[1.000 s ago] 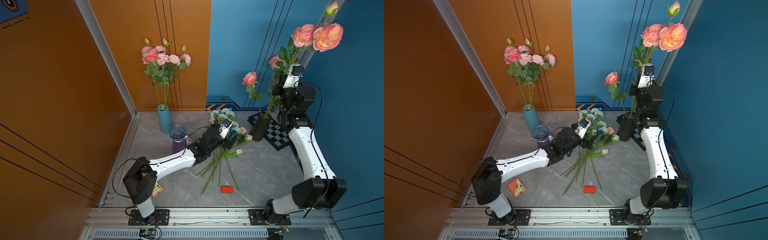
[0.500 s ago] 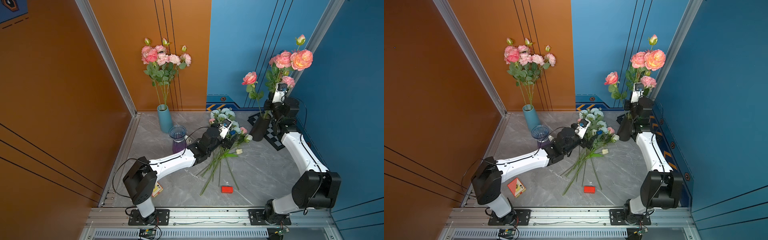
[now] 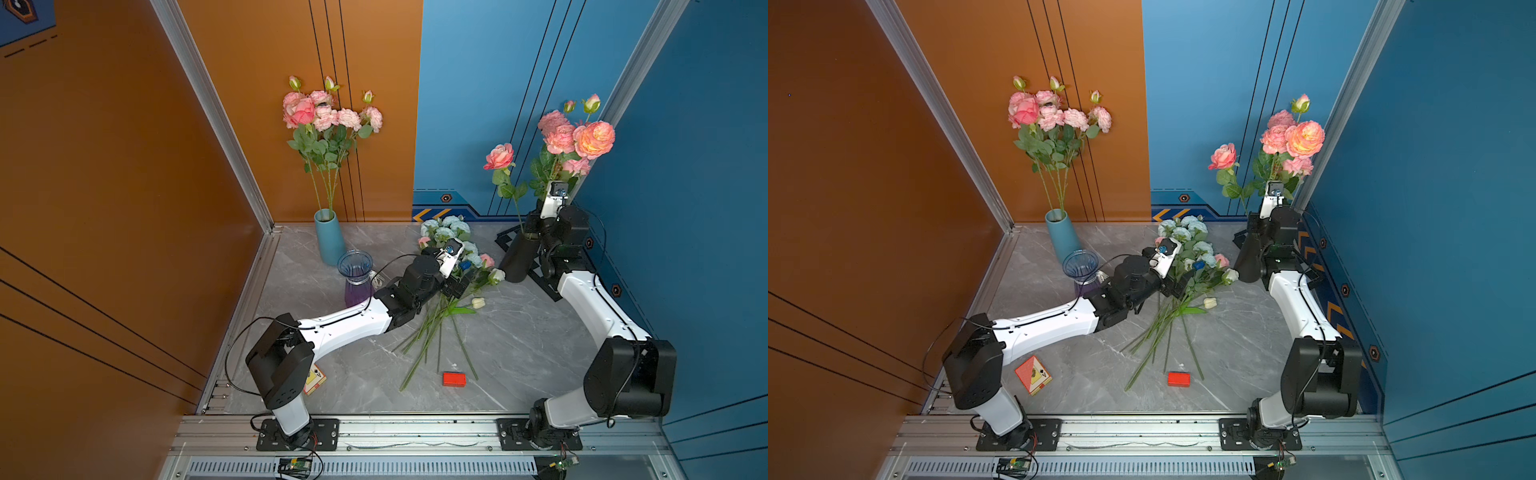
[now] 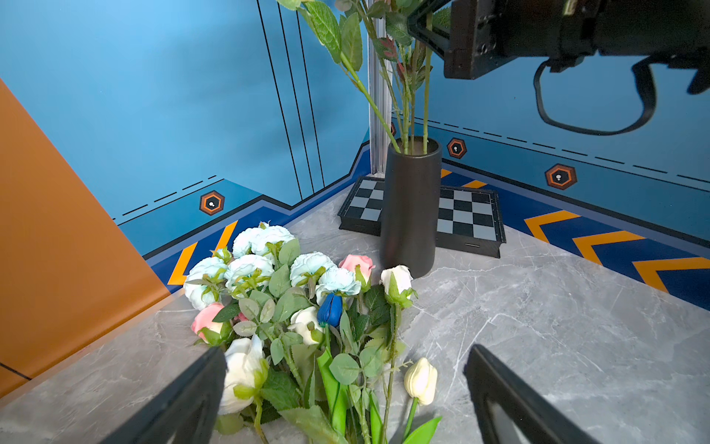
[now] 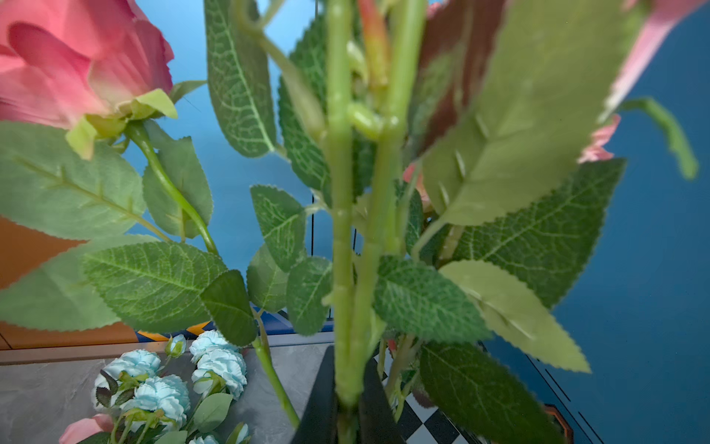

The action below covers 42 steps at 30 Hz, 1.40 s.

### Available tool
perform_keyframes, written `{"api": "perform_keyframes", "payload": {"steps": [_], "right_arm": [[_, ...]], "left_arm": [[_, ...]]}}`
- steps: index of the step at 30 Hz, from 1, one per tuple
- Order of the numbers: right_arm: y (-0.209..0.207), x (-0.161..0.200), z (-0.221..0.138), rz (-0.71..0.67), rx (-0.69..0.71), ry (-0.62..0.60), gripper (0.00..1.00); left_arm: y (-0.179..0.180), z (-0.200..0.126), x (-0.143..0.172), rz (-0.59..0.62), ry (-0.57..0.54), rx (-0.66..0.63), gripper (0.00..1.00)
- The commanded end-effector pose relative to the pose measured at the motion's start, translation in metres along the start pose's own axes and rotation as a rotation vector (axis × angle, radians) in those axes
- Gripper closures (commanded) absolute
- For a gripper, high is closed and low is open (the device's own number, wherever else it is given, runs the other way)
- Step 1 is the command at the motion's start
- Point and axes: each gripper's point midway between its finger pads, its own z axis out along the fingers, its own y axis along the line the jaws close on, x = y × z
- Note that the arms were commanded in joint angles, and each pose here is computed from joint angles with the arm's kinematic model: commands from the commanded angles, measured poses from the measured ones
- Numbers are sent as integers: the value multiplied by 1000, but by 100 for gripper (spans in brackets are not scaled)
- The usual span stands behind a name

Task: Place the pink flowers into the vase
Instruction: Place the flower in the vase.

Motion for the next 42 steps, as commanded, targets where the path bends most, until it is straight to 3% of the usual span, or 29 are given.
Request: {"api": "perform_keyframes", "payload": {"steps": [1,14,30,42], "right_arm": [[-10,-6,-5,32,45,-24,99],[-11,15,0,52,63,56,87],[-10,24,2,50,64,88,85],[-9,17,-6,44,63,83,71]], "left_arm": [[-1,-8,-8,-19,-22,-7,1],[1,-14,-4,-30,-16,-19,1],[3,-19,-5,-34,-19,-27,1],[9,-23,1,-62,-8,-49,1]]}}
